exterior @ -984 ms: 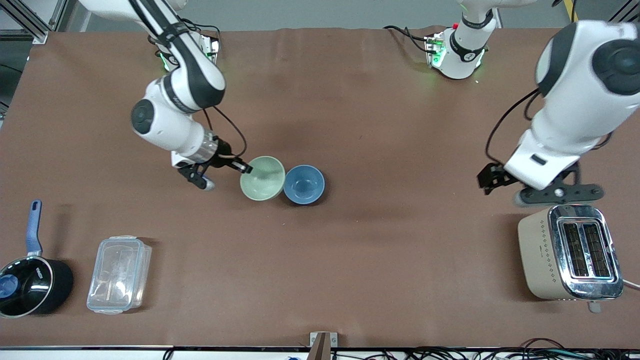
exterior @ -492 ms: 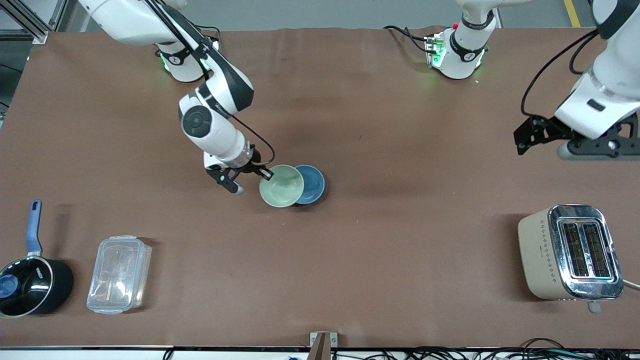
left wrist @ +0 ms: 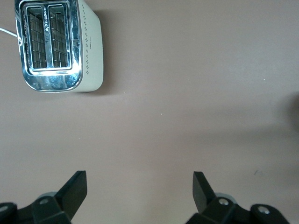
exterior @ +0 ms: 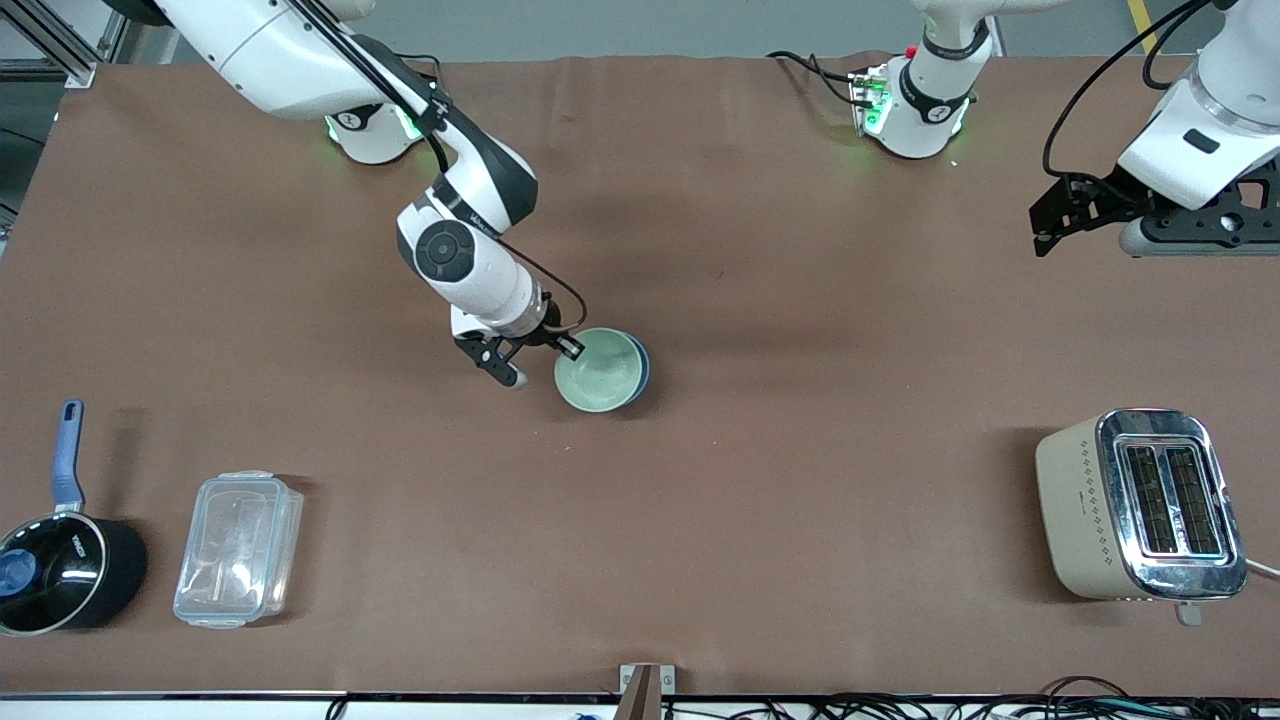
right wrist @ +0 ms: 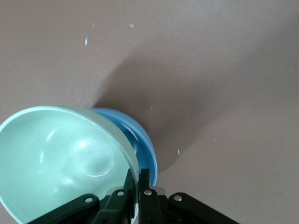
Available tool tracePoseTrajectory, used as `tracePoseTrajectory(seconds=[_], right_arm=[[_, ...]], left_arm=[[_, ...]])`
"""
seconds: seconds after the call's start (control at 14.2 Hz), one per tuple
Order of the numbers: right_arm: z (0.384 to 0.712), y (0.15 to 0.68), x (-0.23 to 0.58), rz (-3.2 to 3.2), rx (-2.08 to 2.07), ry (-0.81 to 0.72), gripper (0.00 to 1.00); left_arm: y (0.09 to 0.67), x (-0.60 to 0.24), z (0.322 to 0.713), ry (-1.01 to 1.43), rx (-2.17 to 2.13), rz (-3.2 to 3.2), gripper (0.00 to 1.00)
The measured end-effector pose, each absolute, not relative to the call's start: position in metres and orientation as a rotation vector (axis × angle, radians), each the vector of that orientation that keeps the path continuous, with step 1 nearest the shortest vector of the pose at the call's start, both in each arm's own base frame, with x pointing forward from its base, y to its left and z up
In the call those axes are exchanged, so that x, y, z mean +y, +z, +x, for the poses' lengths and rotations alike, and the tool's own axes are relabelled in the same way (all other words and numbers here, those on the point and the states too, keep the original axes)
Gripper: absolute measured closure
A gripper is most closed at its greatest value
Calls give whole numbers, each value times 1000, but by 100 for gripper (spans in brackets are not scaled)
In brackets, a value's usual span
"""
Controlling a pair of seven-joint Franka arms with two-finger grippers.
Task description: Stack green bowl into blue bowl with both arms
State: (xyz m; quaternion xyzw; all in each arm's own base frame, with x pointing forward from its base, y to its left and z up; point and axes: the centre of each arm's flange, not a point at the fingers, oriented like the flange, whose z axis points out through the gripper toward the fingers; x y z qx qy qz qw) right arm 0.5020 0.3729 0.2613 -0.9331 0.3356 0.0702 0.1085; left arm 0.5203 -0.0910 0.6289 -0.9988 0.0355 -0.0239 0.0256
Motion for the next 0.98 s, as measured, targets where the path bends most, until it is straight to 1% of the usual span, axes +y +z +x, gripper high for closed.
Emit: tracePoseTrajectory(seconds=[0.14,0.63,0.77,0.84,0.98], right_arm=[[497,257,379,-2751,979,222,95],[494,243,379,-2781,951,227,95],[495,243,379,-2782,953,228,92],[496,244,377,-2780,956,224,86],[507,252,369,-2774,957,194,65]], left_arm=[[629,-88,521,-72,103,-3090,0],[628,-75,523,-72,69,-3091,0],[629,-75,524,-79,69,-3092,0],[630,-75,524,-82,69,-3092,0],[633,-75,524,-92,69,-3093,0]])
